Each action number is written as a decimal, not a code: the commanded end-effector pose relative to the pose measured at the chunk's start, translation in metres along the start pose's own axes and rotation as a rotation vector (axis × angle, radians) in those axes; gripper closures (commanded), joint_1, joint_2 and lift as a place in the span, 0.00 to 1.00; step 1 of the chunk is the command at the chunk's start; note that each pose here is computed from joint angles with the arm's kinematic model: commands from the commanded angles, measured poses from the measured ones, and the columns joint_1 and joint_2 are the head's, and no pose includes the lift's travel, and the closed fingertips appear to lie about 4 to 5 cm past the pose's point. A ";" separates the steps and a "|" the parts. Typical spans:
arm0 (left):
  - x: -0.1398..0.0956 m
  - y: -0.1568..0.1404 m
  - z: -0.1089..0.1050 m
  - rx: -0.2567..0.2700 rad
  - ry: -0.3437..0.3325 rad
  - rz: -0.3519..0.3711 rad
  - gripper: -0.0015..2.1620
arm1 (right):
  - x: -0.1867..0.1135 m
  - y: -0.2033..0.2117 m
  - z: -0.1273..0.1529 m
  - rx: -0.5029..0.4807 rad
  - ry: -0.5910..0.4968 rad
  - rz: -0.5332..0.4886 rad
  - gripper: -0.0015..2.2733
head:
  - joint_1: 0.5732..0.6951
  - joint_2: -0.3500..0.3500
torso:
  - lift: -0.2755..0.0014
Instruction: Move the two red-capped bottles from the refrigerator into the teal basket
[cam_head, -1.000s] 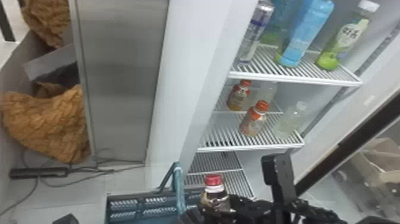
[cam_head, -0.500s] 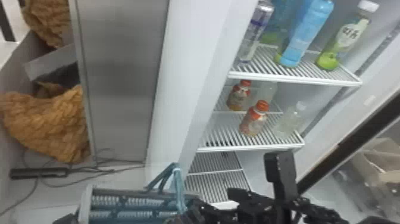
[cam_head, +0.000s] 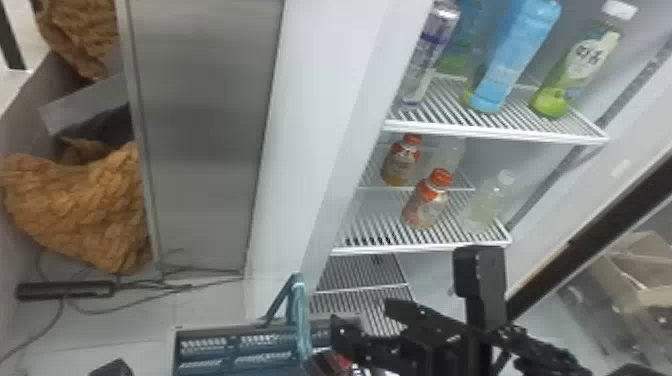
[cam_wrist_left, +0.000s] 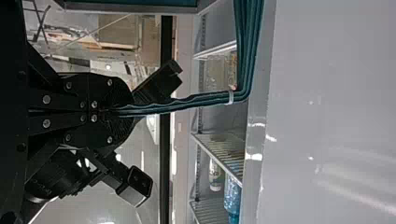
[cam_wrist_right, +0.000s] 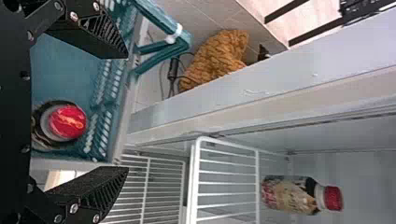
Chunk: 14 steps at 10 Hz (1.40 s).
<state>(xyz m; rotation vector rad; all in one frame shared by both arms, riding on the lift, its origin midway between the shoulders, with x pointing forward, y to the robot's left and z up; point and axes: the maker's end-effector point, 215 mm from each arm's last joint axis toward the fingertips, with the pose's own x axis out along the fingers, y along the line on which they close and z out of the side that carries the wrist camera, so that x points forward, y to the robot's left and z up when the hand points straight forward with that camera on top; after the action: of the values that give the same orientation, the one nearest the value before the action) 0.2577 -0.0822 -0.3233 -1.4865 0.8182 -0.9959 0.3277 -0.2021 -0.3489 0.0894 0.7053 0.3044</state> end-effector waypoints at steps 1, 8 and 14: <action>0.000 0.001 -0.001 0.000 0.003 0.001 0.54 | -0.001 -0.005 0.019 -0.009 -0.072 -0.017 0.08 | 1.00 0.00 | 0.19; 0.000 0.002 -0.001 -0.001 0.002 0.005 0.54 | -0.006 -0.043 0.101 -0.041 -0.442 -0.103 0.08 | 1.00 0.00 | 0.19; 0.002 0.002 -0.003 -0.005 0.014 0.003 0.54 | 0.019 -0.079 0.129 -0.067 -0.639 -0.147 0.08 | 1.00 0.00 | 0.19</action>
<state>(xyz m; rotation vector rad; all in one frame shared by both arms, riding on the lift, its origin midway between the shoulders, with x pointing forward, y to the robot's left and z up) 0.2554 -0.0855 -0.3249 -1.4836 0.8309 -1.0028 0.4396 -0.2659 -0.2754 0.0694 0.0792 0.1477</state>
